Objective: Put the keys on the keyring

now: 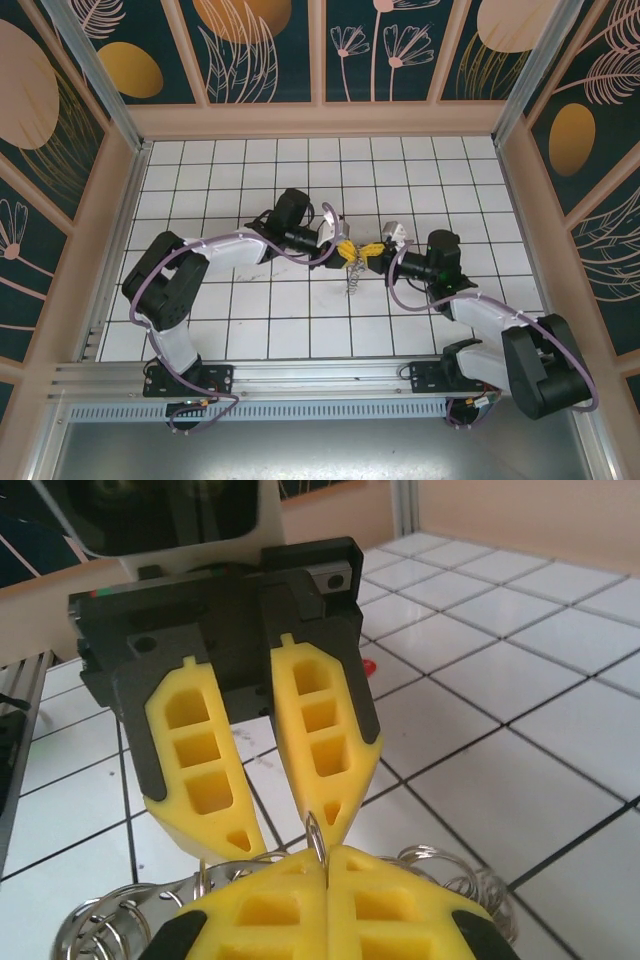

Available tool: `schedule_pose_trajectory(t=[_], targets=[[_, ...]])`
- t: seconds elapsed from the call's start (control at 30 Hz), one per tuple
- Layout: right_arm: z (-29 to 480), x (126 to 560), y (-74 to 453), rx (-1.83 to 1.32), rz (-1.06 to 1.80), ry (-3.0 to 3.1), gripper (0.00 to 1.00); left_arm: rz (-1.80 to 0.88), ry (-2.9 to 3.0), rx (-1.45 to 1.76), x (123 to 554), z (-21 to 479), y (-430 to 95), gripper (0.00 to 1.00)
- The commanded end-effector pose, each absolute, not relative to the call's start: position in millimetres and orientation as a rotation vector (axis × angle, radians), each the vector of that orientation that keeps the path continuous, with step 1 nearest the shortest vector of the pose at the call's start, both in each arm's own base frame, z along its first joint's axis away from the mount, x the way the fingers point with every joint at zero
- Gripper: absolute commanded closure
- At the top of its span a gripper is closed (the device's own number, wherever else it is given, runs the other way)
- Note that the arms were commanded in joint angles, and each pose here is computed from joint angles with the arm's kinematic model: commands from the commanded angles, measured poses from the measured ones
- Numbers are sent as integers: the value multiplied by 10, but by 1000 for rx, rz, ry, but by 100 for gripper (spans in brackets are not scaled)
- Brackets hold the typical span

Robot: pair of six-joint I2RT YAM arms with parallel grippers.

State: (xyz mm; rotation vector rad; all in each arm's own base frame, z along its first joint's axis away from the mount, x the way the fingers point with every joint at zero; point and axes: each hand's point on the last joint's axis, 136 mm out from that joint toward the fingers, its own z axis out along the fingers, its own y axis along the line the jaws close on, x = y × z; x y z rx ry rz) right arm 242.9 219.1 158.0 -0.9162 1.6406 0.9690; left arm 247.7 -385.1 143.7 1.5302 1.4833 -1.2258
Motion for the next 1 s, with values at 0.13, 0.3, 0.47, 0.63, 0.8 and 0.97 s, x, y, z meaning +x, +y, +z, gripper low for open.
schedule_pose_trajectory(t=[0.13,0.3,0.47,0.63,0.8,0.97], targets=[[1600,2273,2211,-953,977,1709,100,-1226,1473,1559,2332,1378,-3931,79],[1617,2240,2222,-1002,957,1619,100,-1215,1453,1528,2296,1427,-3877,76],[1617,2191,2268,-1113,952,1513,100,-1213,1425,1494,2247,1514,-3751,74],[1641,2193,2272,-1190,927,1455,100,-1157,1455,1432,2354,1539,-3532,72],[1645,2160,2278,-1244,923,1431,100,-1193,1411,1415,2341,1668,-3523,69],[1693,2147,2277,-1247,918,1407,100,-1228,1378,1420,2368,1762,-3585,69]])
